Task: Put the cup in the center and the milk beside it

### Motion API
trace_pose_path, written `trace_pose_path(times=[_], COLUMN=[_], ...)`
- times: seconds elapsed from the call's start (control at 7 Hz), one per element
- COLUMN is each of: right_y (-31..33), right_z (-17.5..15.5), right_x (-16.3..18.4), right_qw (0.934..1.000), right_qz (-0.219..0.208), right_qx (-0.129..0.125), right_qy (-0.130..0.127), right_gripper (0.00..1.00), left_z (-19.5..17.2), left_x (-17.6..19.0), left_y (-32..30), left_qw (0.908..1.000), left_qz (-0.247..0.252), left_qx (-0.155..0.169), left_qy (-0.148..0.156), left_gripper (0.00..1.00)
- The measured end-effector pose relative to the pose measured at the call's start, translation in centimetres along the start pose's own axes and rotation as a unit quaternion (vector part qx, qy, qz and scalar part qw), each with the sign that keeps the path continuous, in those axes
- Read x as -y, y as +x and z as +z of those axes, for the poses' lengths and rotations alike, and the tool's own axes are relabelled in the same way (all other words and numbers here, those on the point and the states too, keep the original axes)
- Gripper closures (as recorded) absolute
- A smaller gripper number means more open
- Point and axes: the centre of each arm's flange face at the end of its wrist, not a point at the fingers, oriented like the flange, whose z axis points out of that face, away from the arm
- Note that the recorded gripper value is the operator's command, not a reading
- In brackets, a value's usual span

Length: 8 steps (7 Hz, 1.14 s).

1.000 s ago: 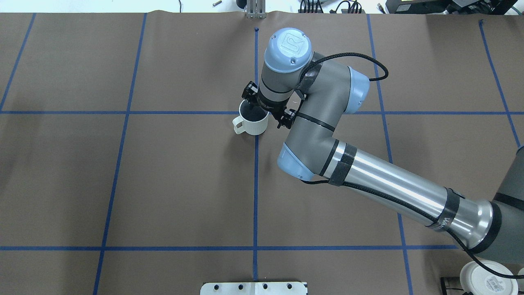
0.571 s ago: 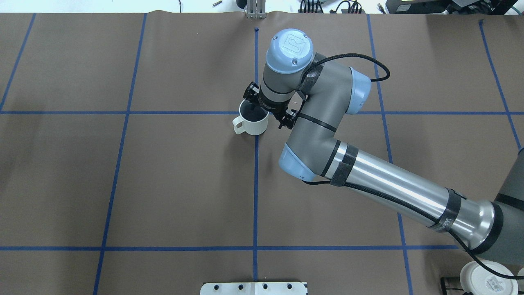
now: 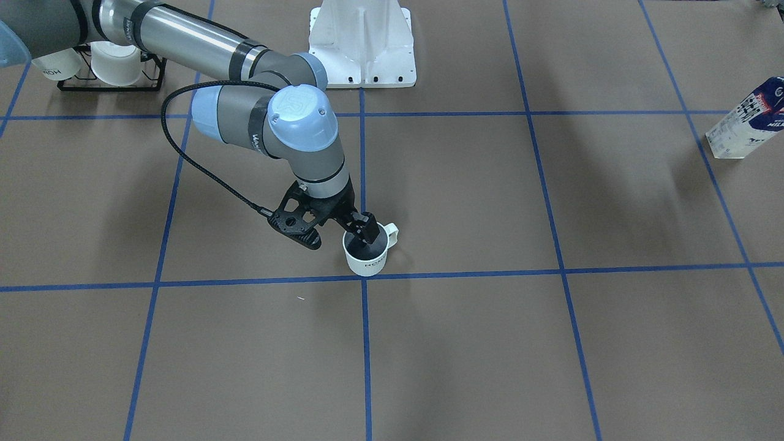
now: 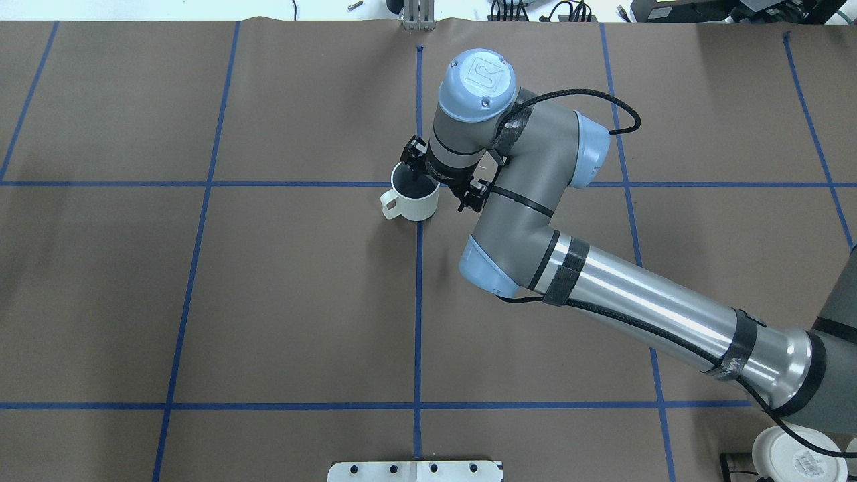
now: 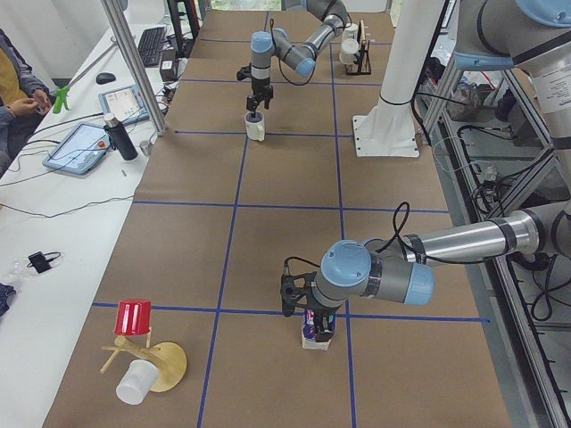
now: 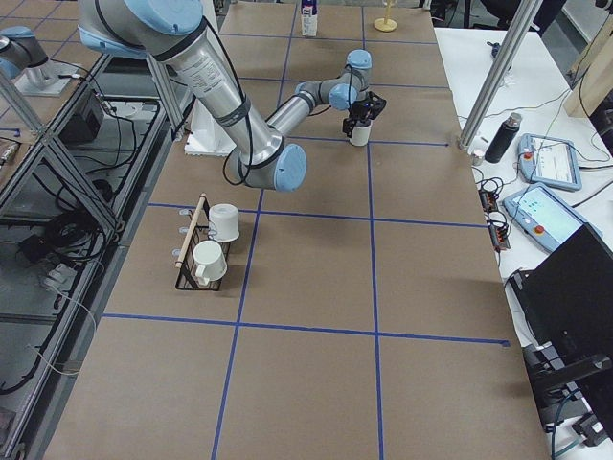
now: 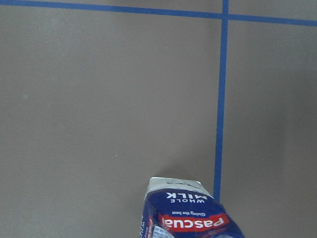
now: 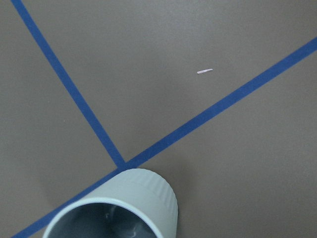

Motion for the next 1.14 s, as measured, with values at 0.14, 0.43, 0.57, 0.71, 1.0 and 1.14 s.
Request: trace_pose_path(times=[0.14,0.43,0.57,0.71,1.0,1.14], right_y=[0.1,0.4,0.6,0.7,0.9,1.2], right_z=[0.1,0.1,0.0,-0.2,-1.0,-2.6], right_x=[0.1,0.1,0.1,0.0,0.6,2.1], right_qw=[1.0,1.0,1.0,1.0,1.0,0.9998], right_qz=[0.0,0.0,-0.001,-0.002,-0.001,0.002], right_qx=[-0.001,-0.001,0.001,0.002,0.007,0.016], right_qy=[0.0,0.0,-0.001,-0.002,-0.004,-0.009], right_gripper=[0.0,0.0,0.0,0.0,0.0,0.0], left_z=[0.2,1.0,1.4,1.9,2.6,2.7], left_x=[0.0,-0.1,-0.1,-0.2,-0.3,-0.3], left_y=[0.1,0.1,0.0,-0.2,-0.6,-0.7], left_qw=[1.0,0.9999,0.9998,0.9997,0.9994,0.9993], left_qz=[-0.004,-0.003,-0.005,-0.007,-0.01,-0.011], left_qx=[-0.003,-0.001,0.0,0.001,0.003,0.003], left_qy=[-0.004,-0.015,-0.019,-0.025,-0.033,-0.035], left_gripper=[0.01,0.02,0.03,0.16,0.68,1.0])
